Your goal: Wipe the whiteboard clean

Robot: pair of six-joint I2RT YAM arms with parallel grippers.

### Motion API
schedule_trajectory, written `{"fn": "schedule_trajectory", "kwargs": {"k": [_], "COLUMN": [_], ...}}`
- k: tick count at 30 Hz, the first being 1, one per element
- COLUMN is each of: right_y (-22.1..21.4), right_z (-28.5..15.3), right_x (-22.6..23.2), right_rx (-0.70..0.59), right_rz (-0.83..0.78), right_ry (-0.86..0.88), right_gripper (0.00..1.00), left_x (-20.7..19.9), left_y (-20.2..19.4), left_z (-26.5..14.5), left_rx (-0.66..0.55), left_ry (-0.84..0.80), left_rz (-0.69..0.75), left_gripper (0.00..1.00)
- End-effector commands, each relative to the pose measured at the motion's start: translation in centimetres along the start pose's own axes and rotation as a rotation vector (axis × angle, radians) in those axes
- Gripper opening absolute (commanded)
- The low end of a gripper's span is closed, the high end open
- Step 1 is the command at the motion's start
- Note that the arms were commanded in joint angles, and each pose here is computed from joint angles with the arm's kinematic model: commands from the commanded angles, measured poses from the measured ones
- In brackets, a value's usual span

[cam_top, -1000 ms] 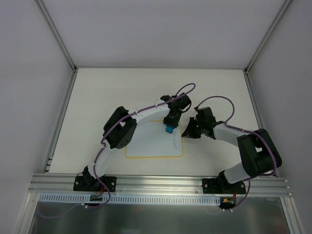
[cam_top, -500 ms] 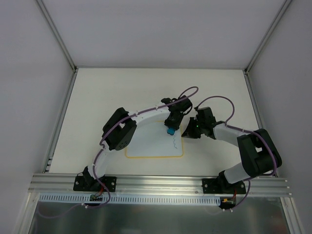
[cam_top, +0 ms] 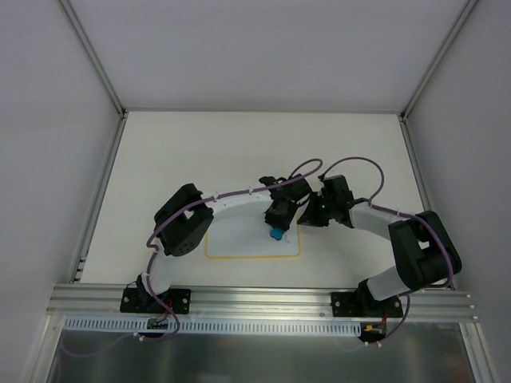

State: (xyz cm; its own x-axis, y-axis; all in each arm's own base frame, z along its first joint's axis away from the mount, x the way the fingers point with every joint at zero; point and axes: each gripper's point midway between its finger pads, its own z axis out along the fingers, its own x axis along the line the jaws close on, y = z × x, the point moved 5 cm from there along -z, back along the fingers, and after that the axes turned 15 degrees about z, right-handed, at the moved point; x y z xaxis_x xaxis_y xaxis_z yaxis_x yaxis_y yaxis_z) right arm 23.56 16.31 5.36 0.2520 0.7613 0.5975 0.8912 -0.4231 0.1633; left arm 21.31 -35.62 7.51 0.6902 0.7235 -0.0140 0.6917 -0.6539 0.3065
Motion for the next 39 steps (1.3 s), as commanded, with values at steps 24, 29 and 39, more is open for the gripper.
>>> {"fn": "schedule_trajectory", "kwargs": {"k": [24, 29, 39], "right_y": [0.4, 0.7, -2.0], "right_z": [-2.4, -4.9, -4.9], "right_x": [-3.0, -1.3, 4.2], "right_rx": [-0.101, -0.178, -0.245], "right_rz": [-0.061, -0.132, -0.267], "right_ry": [-0.208, -0.226, -0.249], "right_gripper": [0.27, 0.48, 0.72], "left_x": [1.9, 2.7, 9.0], "left_y": [0.0, 0.5, -5.6], "left_z": [-4.8, -7.8, -10.1], "left_rx": [-0.053, -0.140, -0.195], "left_ry": [0.134, 0.146, 0.304], "left_rz": [-0.238, -0.268, -0.439], "left_gripper": [0.67, 0.94, 0.93]}}
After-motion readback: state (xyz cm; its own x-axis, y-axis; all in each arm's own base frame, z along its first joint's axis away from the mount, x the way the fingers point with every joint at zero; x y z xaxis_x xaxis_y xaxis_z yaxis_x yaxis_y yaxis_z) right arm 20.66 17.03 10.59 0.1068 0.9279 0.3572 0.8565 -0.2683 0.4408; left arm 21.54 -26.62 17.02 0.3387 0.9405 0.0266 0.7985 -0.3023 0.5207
